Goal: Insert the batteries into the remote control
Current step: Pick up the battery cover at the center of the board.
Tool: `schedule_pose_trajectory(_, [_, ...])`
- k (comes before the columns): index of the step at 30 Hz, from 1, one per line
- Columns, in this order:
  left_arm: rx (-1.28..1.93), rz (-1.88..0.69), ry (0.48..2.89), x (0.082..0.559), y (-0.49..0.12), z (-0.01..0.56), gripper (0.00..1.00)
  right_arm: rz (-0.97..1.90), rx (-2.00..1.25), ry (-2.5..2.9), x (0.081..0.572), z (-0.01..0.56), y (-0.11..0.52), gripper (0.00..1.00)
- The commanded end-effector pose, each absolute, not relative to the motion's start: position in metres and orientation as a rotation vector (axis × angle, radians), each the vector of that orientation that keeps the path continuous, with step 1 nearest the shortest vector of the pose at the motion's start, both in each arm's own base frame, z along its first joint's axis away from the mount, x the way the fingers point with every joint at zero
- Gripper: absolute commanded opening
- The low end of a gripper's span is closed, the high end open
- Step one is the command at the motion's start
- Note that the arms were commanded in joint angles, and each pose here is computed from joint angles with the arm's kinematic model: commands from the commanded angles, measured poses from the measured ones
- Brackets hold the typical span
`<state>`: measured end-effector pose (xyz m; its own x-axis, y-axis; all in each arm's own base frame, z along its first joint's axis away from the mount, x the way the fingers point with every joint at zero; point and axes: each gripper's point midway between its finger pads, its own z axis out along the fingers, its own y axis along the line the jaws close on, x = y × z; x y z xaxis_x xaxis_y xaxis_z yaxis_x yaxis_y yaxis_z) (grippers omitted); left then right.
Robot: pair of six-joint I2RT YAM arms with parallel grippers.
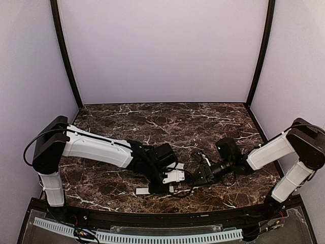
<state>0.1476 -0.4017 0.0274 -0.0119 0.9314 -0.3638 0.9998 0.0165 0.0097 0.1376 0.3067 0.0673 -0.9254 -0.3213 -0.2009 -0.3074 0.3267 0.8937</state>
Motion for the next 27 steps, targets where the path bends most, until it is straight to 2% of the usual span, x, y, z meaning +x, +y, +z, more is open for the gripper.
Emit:
schedule_pose_trajectory(1, [1.969,-0.371,2.003,0.146,-0.400,0.043,0.28,-1.809,0.610,-2.467,0.136,0.079,0.324,0.41])
schedule_pose_trajectory(6, [1.961,-0.380,1.987,0.146,-0.402,0.045,0.29,-1.797,0.596,-2.462,0.134,0.074,0.330,0.43])
schedule_pose_trajectory(11, [1.969,-0.358,2.015,0.145,-0.395,0.042,0.47,-1.800,0.600,-2.498,0.137,0.079,0.329,0.43])
schedule_pose_trajectory(15, [1.982,-0.349,2.055,0.142,-0.391,0.032,0.54,-1.771,0.549,-2.536,0.138,0.076,0.325,0.43])
schedule_pose_trajectory(25, [2.075,-0.272,2.190,0.135,-0.376,0.006,0.47,-1.773,0.351,-2.580,0.139,0.073,0.315,0.46])
schedule_pose_trajectory(27, [2.082,-0.253,2.208,0.136,-0.374,0.002,0.43,-1.787,0.337,-2.557,0.138,0.072,0.316,0.47])
